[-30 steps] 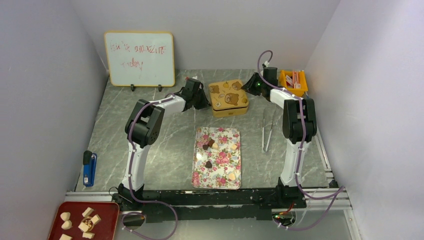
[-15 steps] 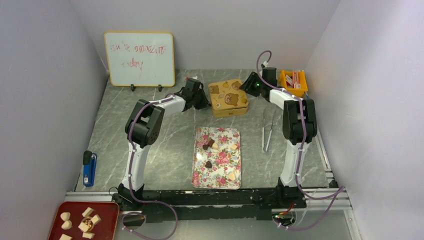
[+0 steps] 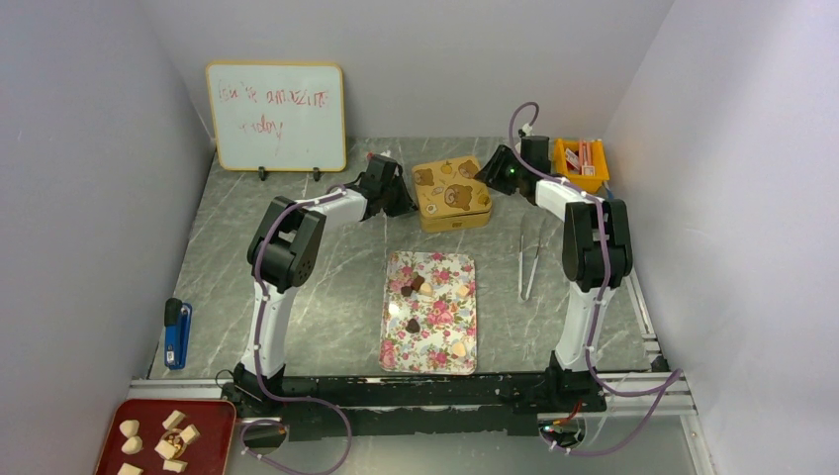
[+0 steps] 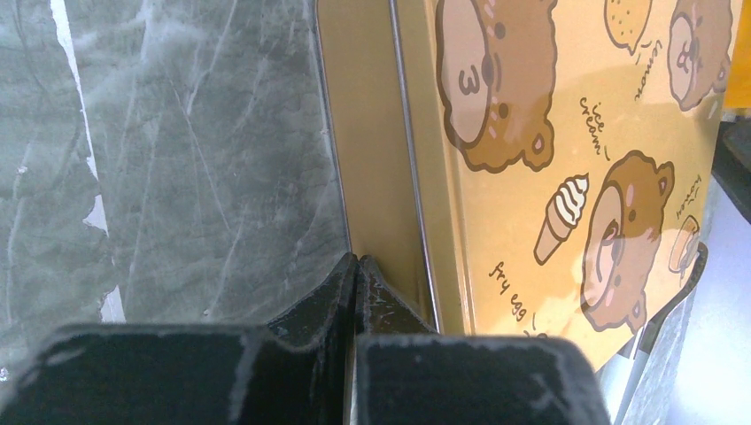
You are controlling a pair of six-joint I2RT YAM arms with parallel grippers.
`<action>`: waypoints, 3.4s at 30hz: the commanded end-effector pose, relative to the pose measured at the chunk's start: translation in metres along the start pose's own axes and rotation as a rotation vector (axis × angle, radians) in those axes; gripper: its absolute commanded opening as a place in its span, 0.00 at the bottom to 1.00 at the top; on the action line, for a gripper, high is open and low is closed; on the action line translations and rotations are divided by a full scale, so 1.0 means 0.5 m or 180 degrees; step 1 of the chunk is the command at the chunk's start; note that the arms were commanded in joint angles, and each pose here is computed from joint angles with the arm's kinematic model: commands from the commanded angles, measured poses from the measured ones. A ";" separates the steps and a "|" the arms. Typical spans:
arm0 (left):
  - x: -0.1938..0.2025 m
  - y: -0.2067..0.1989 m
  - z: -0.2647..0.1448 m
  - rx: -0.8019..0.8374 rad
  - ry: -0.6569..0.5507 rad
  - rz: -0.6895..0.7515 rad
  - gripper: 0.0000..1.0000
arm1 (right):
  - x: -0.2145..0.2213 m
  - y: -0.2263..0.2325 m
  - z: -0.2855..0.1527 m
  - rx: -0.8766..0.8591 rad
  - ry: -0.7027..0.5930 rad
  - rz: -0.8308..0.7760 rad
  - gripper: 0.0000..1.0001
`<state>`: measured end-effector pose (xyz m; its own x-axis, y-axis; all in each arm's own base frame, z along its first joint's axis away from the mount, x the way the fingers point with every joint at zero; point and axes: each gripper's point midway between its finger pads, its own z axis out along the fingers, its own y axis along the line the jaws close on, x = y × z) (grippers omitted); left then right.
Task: Pack the chocolate
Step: Close the box lid on the packing box.
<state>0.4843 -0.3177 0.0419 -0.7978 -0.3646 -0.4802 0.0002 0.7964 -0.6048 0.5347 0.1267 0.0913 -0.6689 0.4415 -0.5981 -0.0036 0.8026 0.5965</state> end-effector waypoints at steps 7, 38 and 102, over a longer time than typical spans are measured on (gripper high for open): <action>-0.024 -0.047 -0.037 0.0147 -0.0090 0.0096 0.06 | -0.041 0.035 -0.052 -0.0012 -0.0185 -0.0155 0.49; -0.030 -0.047 -0.083 0.0065 -0.0126 0.0066 0.52 | 0.047 0.000 -0.082 0.0154 0.0124 -0.0086 0.50; 0.034 -0.108 -0.079 0.0261 0.0047 0.0057 0.59 | 0.104 -0.022 -0.119 0.0382 0.0310 -0.0047 0.51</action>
<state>0.4405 -0.3388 0.0821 -0.8136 -0.3377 -0.4734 0.0435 0.7765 -0.6287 0.4592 0.1199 0.0740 -0.7459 0.4036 -0.5299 0.0745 0.8411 0.5357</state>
